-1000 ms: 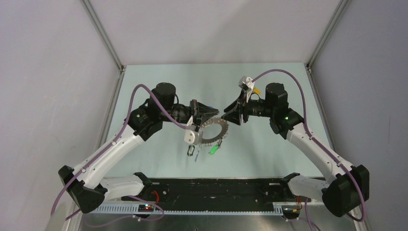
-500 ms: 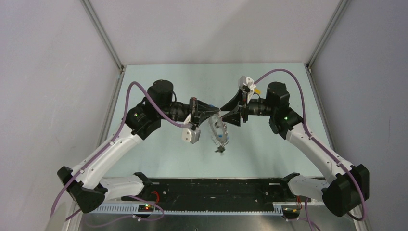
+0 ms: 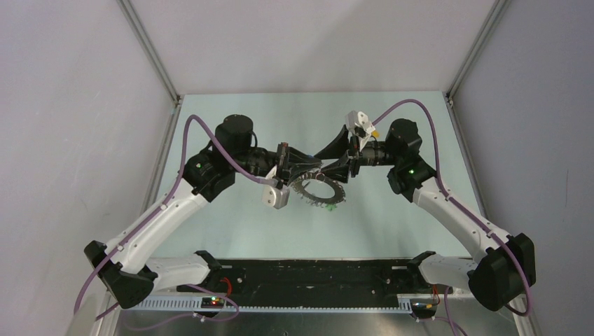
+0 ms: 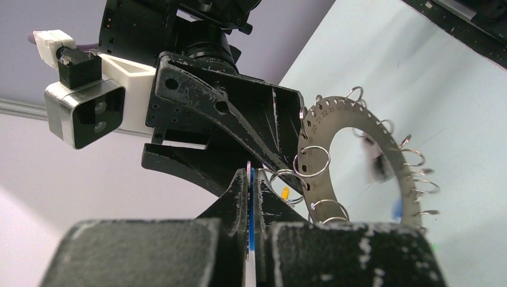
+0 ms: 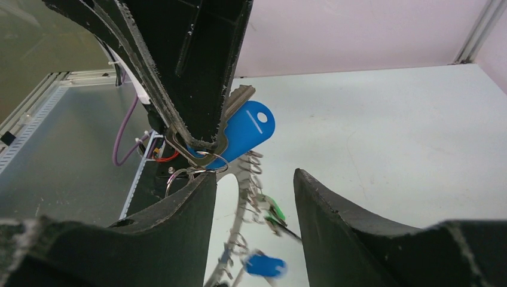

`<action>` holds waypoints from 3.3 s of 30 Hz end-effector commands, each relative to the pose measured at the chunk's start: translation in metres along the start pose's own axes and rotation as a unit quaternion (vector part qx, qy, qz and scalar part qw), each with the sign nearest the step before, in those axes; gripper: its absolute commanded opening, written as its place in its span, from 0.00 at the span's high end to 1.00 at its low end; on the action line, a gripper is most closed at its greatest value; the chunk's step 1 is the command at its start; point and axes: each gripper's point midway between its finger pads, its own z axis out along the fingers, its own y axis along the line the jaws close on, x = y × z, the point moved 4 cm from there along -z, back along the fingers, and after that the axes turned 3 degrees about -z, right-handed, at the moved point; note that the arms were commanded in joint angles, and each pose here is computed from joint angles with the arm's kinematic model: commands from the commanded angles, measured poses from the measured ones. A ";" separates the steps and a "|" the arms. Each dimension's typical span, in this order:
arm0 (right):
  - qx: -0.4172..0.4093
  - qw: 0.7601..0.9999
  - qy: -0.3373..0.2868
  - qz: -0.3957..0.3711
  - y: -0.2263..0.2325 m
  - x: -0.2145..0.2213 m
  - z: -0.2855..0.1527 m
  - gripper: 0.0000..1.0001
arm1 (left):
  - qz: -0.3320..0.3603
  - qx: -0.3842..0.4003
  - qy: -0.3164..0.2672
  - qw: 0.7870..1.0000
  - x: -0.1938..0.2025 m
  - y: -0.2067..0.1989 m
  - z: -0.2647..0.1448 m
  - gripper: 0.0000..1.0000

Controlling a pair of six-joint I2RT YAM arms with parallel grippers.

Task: Remove the keys from the keyring

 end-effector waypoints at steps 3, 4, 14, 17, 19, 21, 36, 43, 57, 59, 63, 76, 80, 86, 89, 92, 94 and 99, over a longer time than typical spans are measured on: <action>-0.039 0.998 -0.026 -0.053 0.017 -0.031 -0.001 0.44 | 0.052 -0.034 -0.015 0.998 -0.019 0.030 -0.007 1.00; -0.040 0.998 -0.026 -0.052 0.017 -0.031 -0.002 0.44 | 0.052 -0.034 -0.015 0.998 -0.019 0.030 -0.006 1.00; -0.038 0.997 -0.035 -0.057 0.020 -0.038 -0.010 0.44 | 0.055 -0.037 -0.023 0.998 -0.026 0.031 -0.009 1.00; -0.048 0.996 -0.045 -0.059 0.024 -0.044 -0.010 0.44 | 0.051 -0.033 -0.031 0.998 -0.028 0.030 -0.009 1.00; -0.056 0.995 -0.051 -0.058 0.025 -0.047 -0.010 0.44 | 0.050 -0.031 -0.037 0.998 -0.030 0.030 -0.008 1.00; -0.063 0.995 -0.056 -0.057 0.027 -0.050 -0.010 0.44 | 0.050 -0.030 -0.039 0.998 -0.029 0.030 -0.007 1.00; -0.078 0.996 -0.037 -0.027 0.032 -0.038 -0.006 0.92 | 0.075 -0.050 -0.026 0.996 -0.036 0.047 -0.016 1.00; -0.036 0.998 -0.042 0.020 0.026 -0.042 -0.009 1.00 | 0.079 -0.056 -0.012 0.995 -0.034 0.044 -0.022 1.00; 0.065 0.981 -0.073 0.170 0.003 -0.037 -0.012 1.00 | 0.083 -0.059 0.016 0.995 -0.024 0.031 -0.026 1.00; 0.075 0.975 -0.086 0.193 -0.002 -0.039 -0.012 1.00 | 0.081 -0.057 0.024 0.995 -0.019 0.026 -0.026 1.00; 0.091 0.958 -0.118 0.243 -0.011 -0.042 -0.013 1.00 | 0.078 -0.058 0.048 0.994 -0.009 0.018 -0.027 1.00; 0.095 0.950 -0.155 0.254 -0.006 -0.055 -0.013 1.00 | 0.046 -0.027 0.061 0.997 0.019 -0.008 -0.013 1.00; 0.094 0.947 -0.160 0.261 -0.009 -0.053 -0.008 1.00 | 0.039 -0.013 0.054 0.998 0.022 -0.015 -0.003 1.00; 0.113 0.944 -0.168 0.262 -0.021 -0.049 -0.007 1.00 | 0.031 0.000 0.094 0.995 0.035 -0.031 0.007 1.00; 0.176 0.938 -0.154 0.256 -0.032 -0.041 -0.020 1.00 | 0.010 -0.011 0.111 0.994 0.036 -0.032 0.001 1.00; 0.245 0.932 -0.133 0.233 -0.045 -0.030 -0.040 1.00 | -0.020 -0.033 0.143 0.989 0.043 -0.035 -0.007 1.00; 0.287 0.923 -0.121 0.227 -0.054 -0.022 -0.056 1.00 | -0.065 -0.059 0.165 0.982 0.046 -0.031 -0.014 1.00; 0.400 0.884 -0.096 0.221 -0.070 -0.006 -0.095 1.00 | -0.177 -0.085 0.145 0.970 0.049 -0.036 -0.011 1.00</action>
